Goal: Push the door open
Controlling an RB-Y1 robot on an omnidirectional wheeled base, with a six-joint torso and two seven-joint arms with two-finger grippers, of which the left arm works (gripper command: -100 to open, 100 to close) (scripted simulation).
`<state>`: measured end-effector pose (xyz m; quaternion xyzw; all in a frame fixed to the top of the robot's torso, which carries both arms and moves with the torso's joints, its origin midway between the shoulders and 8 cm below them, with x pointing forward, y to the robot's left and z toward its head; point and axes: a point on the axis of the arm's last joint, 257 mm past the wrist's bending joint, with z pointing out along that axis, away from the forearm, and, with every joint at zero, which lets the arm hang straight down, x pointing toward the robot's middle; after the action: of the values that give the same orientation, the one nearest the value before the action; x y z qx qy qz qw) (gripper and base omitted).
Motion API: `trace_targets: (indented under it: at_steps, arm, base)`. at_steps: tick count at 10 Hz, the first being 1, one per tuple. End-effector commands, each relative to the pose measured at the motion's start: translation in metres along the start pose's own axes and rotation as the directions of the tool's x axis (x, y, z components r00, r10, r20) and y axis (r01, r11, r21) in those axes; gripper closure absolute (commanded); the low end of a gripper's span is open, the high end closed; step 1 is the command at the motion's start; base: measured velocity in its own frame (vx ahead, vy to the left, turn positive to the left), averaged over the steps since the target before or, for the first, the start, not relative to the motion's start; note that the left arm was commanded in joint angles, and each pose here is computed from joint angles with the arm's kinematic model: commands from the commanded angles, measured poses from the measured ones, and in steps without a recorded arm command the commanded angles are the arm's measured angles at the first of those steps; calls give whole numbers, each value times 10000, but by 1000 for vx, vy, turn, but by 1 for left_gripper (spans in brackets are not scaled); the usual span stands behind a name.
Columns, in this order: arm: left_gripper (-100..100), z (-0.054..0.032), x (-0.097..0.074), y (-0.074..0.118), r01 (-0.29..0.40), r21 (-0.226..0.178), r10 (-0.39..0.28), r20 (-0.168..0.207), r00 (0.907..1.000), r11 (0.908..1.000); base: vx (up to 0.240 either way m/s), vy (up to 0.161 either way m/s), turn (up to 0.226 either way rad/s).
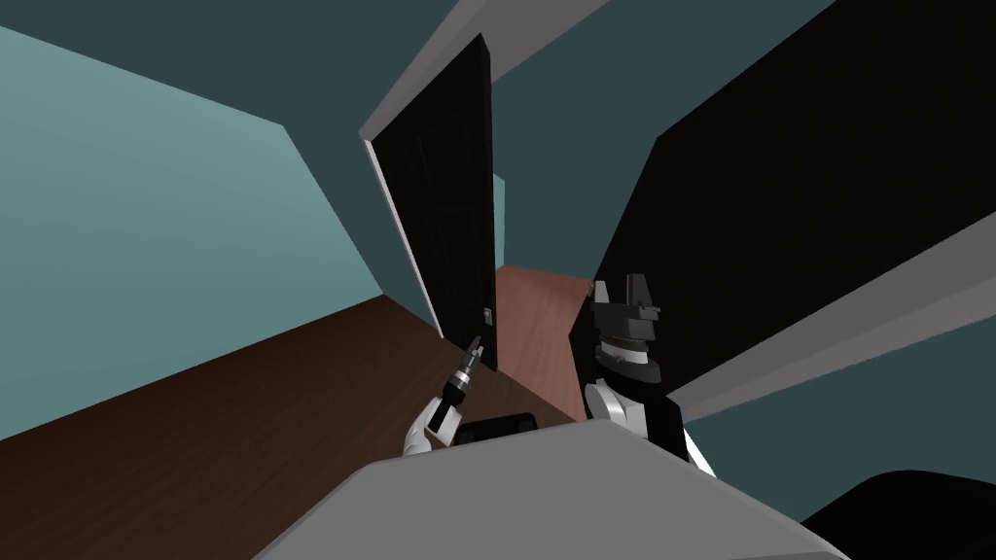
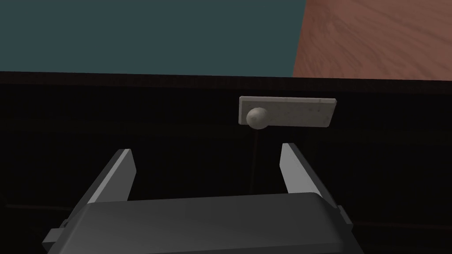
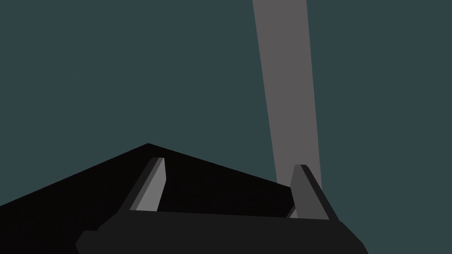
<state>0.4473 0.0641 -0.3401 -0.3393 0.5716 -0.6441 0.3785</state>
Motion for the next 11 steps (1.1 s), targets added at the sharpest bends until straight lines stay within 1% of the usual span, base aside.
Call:
trace_targets:
  at_steps: [1, 2, 4, 6, 11]
  arm:
    - [-100, -3, 48, 94, 10, -203, -13, -167, 9999, 9998]
    - [-100, -12, 81, 165, 11, -360, -21, -290, 9996, 9993]
    - [-100, -20, 109, 222, 10, -489, -29, -390, 9992, 9988]
    - [-100, -40, 159, 332, -2, -740, -41, -582, 9983, 9973]
    - [-100, -81, 239, 509, -44, -1162, -62, -902, 9959, 9932]
  base:
    - [110, 89, -22]
    - [157, 114, -35]
    - [131, 72, -17]
    - [131, 74, -19]
    - [123, 77, -18]
